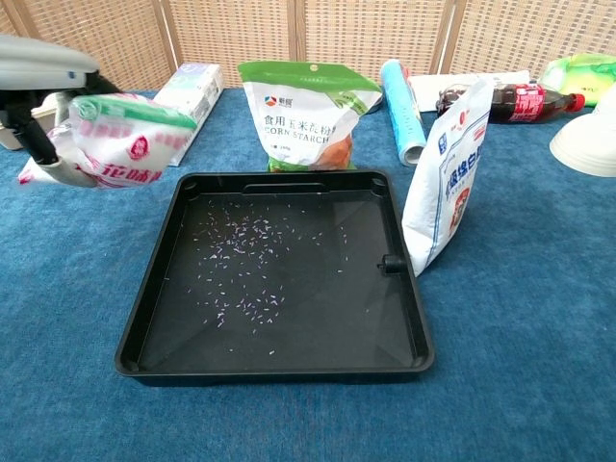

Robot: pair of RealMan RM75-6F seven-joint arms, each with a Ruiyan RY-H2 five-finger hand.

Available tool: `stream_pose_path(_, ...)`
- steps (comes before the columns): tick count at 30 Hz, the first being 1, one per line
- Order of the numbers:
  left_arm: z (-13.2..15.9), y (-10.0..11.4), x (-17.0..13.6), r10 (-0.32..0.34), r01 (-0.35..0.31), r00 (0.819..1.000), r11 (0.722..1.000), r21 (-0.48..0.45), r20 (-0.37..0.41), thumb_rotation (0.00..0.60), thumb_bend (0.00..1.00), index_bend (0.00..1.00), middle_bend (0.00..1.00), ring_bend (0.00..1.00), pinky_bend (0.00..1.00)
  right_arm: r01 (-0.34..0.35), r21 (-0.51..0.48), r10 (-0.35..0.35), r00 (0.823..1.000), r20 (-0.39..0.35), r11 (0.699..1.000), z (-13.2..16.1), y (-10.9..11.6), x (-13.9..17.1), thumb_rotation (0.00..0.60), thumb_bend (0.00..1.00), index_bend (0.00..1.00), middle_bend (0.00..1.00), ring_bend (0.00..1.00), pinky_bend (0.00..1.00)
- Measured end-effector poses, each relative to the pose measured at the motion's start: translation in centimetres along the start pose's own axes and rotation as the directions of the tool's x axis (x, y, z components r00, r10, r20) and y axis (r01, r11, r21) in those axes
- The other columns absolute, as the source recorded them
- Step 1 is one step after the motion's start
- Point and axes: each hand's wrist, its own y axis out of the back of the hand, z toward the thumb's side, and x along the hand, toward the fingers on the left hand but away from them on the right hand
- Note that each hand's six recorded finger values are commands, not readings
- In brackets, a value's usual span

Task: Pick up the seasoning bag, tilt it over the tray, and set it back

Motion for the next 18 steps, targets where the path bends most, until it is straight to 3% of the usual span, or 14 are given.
stream_pose_path(6, -1.9, -2.5, -0.7, 0.026, -0.028, 1.0, 0.977, -0.21, -0.014, 0.6, 0.63, 1.0, 0.6, 0.51, 0.43, -0.008, 0.006, 0.008, 1.0, -0.001, 1.0, 0.1, -0.3, 0.0, 0.466, 0.0, 0.0, 0.01, 0.04, 0.02)
stream_pose_path(11, -2.6, -5.7, -0.9, 0.086, -0.083, 0.996, 0.919, -0.385, -0.011, 0.6, 0.63, 1.0, 0.6, 0.51, 0.42, -0.008, 0.004, 0.008, 1.0, 0.002, 1.0, 0.0, -0.2, -0.1, 0.466, 0.0, 0.0, 0.01, 0.04, 0.02)
stream_pose_path(18, -1.8, -9.1, -0.4, 0.167, -0.145, 0.986, 0.86, -0.488, 0.001, 0.6, 0.62, 1.0, 0.6, 0.5, 0.42, -0.008, -0.001, 0.008, 1.0, 0.001, 1.0, -0.1, -0.1, 0.0, 0.464, 0.0, 0.0, 0.01, 0.04, 0.02)
